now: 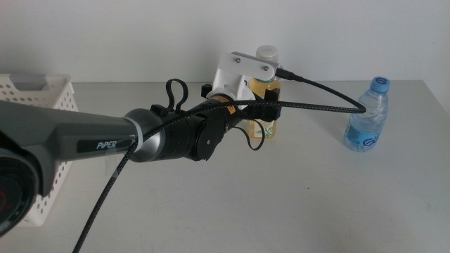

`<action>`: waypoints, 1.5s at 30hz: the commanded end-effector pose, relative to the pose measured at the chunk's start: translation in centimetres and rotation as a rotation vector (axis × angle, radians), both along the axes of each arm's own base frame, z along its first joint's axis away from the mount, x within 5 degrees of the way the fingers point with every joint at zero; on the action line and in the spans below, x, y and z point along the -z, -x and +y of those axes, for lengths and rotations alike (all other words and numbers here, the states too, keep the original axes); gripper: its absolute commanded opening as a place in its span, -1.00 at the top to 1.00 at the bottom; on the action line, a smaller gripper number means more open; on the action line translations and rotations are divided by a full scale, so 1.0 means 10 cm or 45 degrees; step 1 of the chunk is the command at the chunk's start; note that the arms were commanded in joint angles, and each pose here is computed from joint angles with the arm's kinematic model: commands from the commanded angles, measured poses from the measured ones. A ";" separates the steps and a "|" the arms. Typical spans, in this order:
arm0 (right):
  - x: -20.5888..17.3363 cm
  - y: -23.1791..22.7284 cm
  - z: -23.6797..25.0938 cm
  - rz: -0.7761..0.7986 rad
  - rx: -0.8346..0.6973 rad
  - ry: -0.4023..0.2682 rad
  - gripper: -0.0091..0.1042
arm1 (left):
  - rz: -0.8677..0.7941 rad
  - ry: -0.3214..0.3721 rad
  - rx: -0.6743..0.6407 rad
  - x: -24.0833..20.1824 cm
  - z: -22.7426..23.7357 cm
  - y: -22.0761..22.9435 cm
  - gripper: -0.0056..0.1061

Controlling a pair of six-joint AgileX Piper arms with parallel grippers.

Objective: Use arms to grab the bottles and put them into the dustbin to the left of the table.

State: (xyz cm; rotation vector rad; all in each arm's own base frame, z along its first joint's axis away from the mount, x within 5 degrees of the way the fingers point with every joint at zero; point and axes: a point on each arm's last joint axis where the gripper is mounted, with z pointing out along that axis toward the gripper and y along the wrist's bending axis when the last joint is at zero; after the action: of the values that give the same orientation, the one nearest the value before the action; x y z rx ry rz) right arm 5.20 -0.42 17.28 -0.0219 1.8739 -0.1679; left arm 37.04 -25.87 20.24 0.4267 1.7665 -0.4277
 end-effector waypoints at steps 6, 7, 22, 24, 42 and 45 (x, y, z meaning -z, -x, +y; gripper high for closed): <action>-0.07 0.00 -0.01 -0.108 0.011 0.033 -0.82 | -0.172 0.130 -0.028 -0.38 -0.03 -0.09 -0.73; -0.07 0.00 -0.01 -0.106 0.011 0.033 -0.82 | -0.173 0.130 -0.028 -0.38 -0.04 -0.09 -0.73; -0.07 0.00 -0.01 -0.106 0.011 0.033 -0.82 | -0.168 0.111 -0.022 -0.15 -0.18 -0.28 -0.73; -0.07 0.00 -0.01 -0.106 0.011 0.033 -0.82 | -0.168 0.106 -0.021 -0.10 -0.20 -0.31 -0.73; -0.07 0.00 -0.01 -0.106 0.011 0.033 -0.82 | -0.320 0.151 -0.061 0.20 -0.25 -0.44 -0.72; -0.07 0.00 -0.01 -0.106 0.011 0.033 -0.82 | -0.330 0.155 -0.064 0.22 -0.25 -0.44 -0.65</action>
State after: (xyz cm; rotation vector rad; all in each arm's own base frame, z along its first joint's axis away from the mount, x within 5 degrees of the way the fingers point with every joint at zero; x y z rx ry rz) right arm 5.20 -0.42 17.28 -0.0219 1.8739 -0.1679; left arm 41.12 -28.40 13.17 0.4029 1.6656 -0.3916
